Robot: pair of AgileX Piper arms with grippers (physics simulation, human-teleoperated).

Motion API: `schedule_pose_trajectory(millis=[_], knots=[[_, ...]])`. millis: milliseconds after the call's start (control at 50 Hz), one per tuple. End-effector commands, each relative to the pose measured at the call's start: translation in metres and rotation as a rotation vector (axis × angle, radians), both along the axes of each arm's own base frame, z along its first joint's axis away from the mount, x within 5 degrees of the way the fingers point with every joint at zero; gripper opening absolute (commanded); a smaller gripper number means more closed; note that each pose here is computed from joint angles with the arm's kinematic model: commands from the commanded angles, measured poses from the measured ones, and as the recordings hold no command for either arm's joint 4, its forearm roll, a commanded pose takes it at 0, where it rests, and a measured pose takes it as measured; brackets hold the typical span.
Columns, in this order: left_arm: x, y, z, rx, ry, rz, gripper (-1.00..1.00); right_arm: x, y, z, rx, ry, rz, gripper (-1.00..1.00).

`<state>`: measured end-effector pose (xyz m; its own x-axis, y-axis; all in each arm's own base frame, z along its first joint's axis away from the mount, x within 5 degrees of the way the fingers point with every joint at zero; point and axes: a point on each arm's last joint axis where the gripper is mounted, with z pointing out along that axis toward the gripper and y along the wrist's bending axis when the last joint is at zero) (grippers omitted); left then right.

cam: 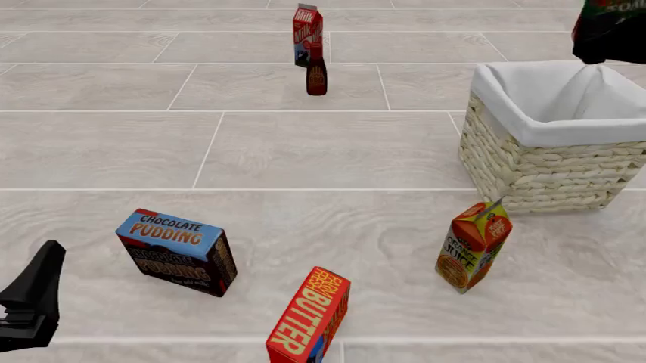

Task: Pick the tomato sauce and place it in the basket.

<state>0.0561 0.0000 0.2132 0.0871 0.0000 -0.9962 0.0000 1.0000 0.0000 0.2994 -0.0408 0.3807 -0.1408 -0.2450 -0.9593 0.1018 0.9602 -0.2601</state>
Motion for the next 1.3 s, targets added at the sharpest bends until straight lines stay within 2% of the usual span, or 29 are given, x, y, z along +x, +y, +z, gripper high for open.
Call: schedule_pose_trajectory(millis=[20, 900, 1300], knots=[[0.0, 0.0, 0.0, 0.0, 0.0, 0.0, 1.0, 0.012, -0.004, -0.014, 0.026, 0.019, -0.009, -1.0], [0.0, 0.0, 0.0, 0.0, 0.0, 0.0, 1.0, 0.034, -0.012, -0.049, 0.029, 0.082, -0.025, -1.0], [0.0, 0.0, 0.0, 0.0, 0.0, 0.0, 1.0, 0.04, -0.018, -0.053, 0.047, 0.096, -0.04, -1.0]])
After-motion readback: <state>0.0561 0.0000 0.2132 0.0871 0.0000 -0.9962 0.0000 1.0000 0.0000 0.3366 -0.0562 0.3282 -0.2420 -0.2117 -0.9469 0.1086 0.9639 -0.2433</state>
